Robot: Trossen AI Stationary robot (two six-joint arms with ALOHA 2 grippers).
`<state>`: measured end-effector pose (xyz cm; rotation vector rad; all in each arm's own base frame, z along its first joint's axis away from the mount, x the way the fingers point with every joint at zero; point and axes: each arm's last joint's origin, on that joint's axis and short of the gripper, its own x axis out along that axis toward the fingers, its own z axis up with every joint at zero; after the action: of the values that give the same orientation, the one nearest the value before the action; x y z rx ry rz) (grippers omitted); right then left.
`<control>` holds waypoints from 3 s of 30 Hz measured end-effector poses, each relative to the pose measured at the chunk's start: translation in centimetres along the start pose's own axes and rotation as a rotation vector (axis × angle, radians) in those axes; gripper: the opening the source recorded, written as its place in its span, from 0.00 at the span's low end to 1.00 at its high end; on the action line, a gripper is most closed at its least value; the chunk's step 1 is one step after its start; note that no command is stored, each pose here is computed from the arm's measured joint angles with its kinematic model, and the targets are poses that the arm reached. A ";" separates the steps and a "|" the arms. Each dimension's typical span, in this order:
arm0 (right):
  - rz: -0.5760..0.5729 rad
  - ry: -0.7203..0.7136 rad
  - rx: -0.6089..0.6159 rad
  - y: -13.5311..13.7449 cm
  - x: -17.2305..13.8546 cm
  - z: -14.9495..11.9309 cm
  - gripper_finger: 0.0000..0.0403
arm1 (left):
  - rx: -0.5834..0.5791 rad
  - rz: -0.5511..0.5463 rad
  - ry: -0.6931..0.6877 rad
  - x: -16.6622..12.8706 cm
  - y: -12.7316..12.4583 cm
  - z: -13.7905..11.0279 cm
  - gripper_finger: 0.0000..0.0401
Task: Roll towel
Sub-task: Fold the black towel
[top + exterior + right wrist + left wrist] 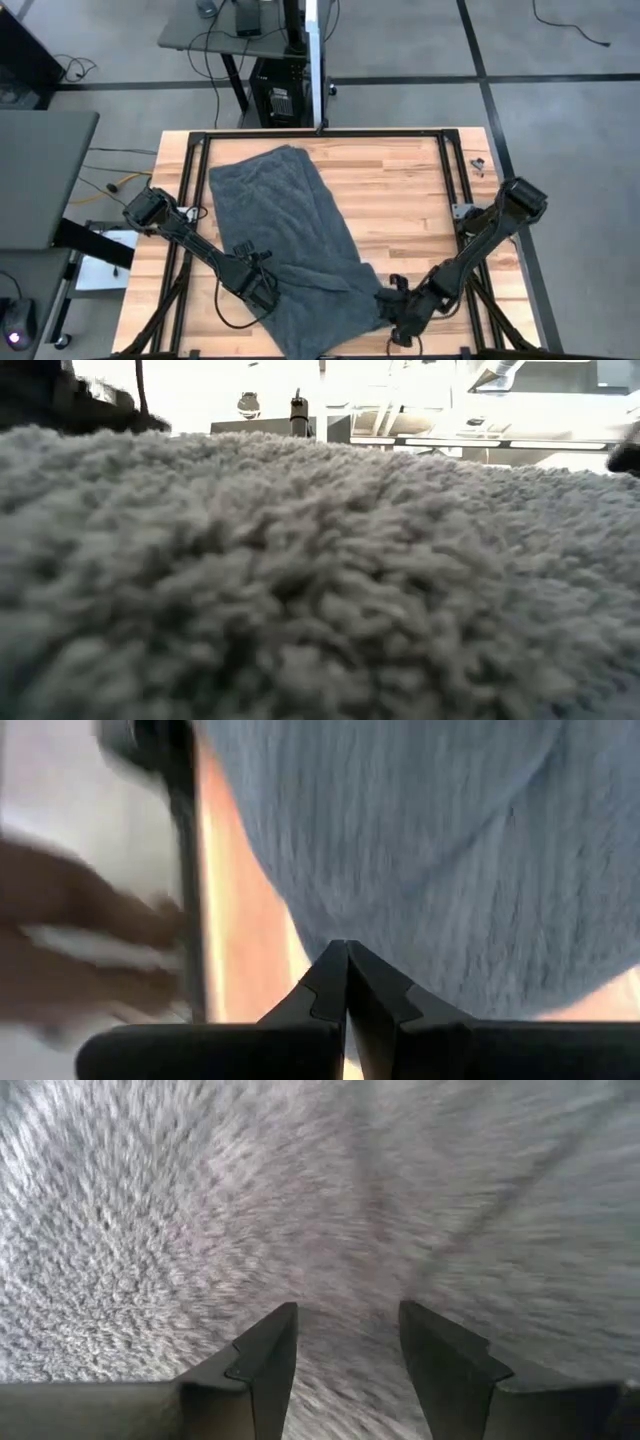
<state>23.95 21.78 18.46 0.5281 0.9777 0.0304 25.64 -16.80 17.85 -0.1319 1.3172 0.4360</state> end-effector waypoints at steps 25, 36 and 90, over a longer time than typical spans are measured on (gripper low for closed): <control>0.004 -0.013 0.180 -6.9 2.7 8.7 0.64 | -0.182 -0.164 -0.216 -6.8 -2.0 -4.8 0.40; 0.193 0.005 0.206 -6.0 6.2 8.5 0.54 | -0.177 -0.156 -0.222 -6.8 -1.9 -4.8 0.40; -0.040 -0.030 0.401 -5.1 2.5 6.5 0.56 | -0.483 0.112 -0.060 2.9 8.0 1.1 0.40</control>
<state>29.49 15.30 17.13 0.8732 0.9683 -0.2129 24.06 -8.44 16.57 -0.4455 1.1436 0.8432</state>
